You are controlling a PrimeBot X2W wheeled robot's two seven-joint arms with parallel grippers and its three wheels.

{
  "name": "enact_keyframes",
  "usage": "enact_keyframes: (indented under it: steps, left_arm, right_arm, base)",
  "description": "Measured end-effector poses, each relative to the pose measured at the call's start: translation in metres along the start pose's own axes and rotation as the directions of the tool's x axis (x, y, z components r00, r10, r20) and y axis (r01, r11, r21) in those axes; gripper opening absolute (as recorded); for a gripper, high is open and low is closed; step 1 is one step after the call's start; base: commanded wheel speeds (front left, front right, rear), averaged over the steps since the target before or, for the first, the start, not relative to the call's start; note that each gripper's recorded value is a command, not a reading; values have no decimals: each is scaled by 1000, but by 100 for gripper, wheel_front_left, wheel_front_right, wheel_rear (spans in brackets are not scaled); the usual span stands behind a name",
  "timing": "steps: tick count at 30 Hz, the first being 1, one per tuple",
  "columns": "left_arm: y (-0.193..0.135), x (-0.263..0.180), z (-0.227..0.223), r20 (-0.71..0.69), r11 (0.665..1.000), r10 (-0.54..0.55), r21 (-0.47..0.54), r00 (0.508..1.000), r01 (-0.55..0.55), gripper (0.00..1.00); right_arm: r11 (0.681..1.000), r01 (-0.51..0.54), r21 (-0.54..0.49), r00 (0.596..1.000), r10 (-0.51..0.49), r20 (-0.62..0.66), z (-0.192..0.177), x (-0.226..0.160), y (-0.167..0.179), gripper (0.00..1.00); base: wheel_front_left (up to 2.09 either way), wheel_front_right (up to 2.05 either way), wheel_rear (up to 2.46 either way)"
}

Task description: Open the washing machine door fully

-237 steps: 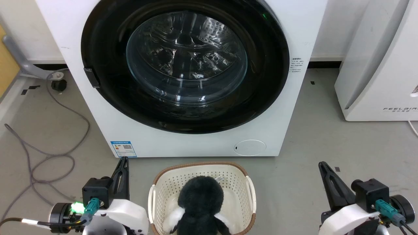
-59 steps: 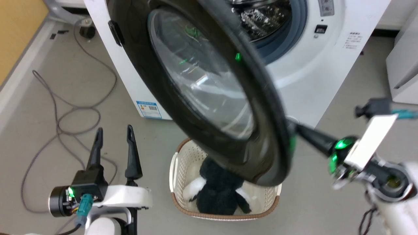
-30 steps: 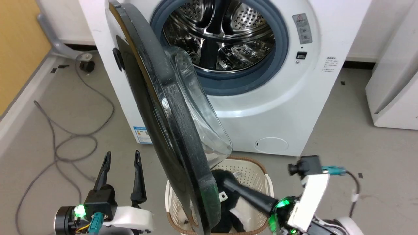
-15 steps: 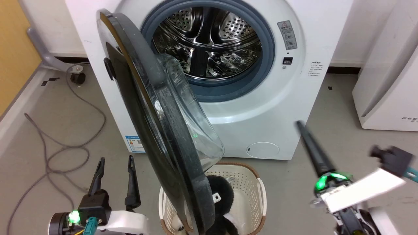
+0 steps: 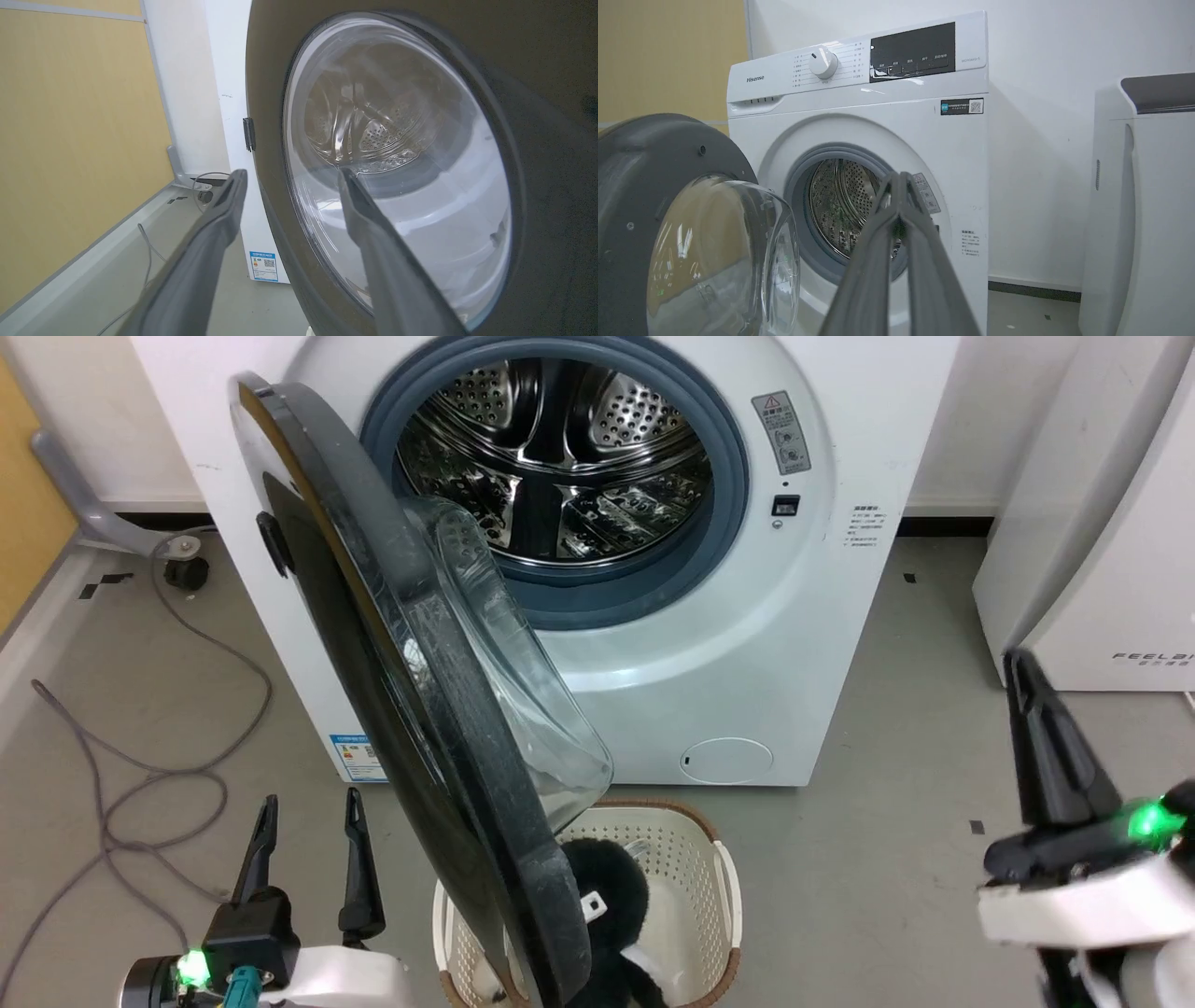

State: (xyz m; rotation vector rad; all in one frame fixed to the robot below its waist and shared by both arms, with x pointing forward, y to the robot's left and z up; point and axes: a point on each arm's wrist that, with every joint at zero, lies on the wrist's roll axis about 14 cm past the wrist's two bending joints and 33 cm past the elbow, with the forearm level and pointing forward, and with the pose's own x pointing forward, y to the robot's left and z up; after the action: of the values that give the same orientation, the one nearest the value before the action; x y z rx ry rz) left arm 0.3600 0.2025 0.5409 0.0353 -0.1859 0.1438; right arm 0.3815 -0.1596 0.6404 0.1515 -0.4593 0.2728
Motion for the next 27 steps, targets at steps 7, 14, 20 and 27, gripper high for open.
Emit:
enact_keyframes:
  steps: [7, 14, 20, 27]
  left_arm:
    - [-2, 1, 0, 1, 1000, -7, -2, 1000, 7, 100]
    - [-2, 0, 0, 1, 1000, -4, -1, 1000, 4, 100]
    - [1, -1, 1, 4, 1000, 2, 0, 1000, -2, 100]
    - [5, 0, 16, 49, 1000, 14, 5, 999, -14, 0]
  right_arm:
    - [991, 33, -132, 993, -48, -107, -30, -30, 2, 0]
    - [990, 88, -112, 974, -109, -198, -57, -54, 0, 0]
    - [990, 109, -90, 964, -128, -234, -68, -63, 0, 100]
    - [989, 96, -114, 963, -122, -242, -70, -63, 3, 100]
  base:
    - [0, 0, 0]
    - [0, 0, 0]
    - [0, 0, 0]
    - [0, 0, 0]
